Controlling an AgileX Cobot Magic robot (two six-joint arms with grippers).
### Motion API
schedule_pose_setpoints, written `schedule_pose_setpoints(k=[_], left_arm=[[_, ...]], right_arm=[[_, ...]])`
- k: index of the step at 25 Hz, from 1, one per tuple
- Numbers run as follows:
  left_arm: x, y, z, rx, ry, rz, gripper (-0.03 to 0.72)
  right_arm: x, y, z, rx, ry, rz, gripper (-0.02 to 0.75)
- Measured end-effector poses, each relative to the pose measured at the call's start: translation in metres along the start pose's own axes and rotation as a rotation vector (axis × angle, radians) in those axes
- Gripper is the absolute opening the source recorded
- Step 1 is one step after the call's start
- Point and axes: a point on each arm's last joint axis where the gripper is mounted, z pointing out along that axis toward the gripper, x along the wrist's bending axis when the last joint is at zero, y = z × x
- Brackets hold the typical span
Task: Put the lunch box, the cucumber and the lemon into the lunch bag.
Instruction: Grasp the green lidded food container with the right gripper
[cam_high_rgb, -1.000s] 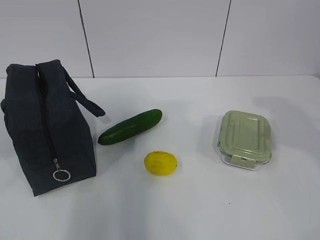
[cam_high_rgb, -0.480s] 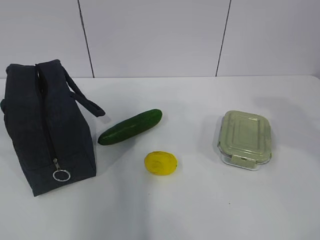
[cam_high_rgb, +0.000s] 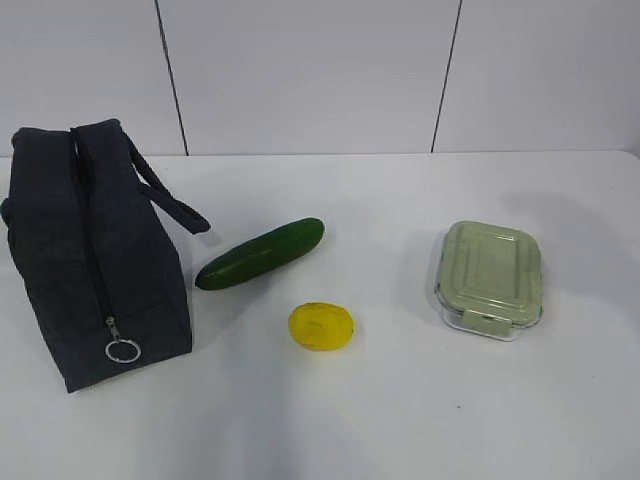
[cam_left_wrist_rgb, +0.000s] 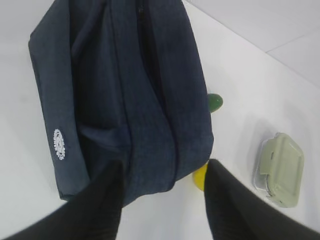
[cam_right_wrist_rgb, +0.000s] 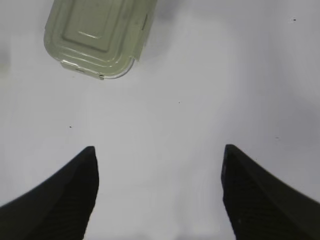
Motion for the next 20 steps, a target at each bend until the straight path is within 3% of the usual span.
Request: schedule_pose_setpoints(k=[15,20], left_arm=[[0.008,0.008,-0.003,-0.055,0.024,-0.031,0.384],[0.008,0.009,-0.003,-0.065,0.025,-0.029,0.384]], right_arm=[[0.013,0.023,0.044,0.017,0.146,0.135,0.583],[0.006,0.029,0.061,0.037,0.216,0.197,0.580]])
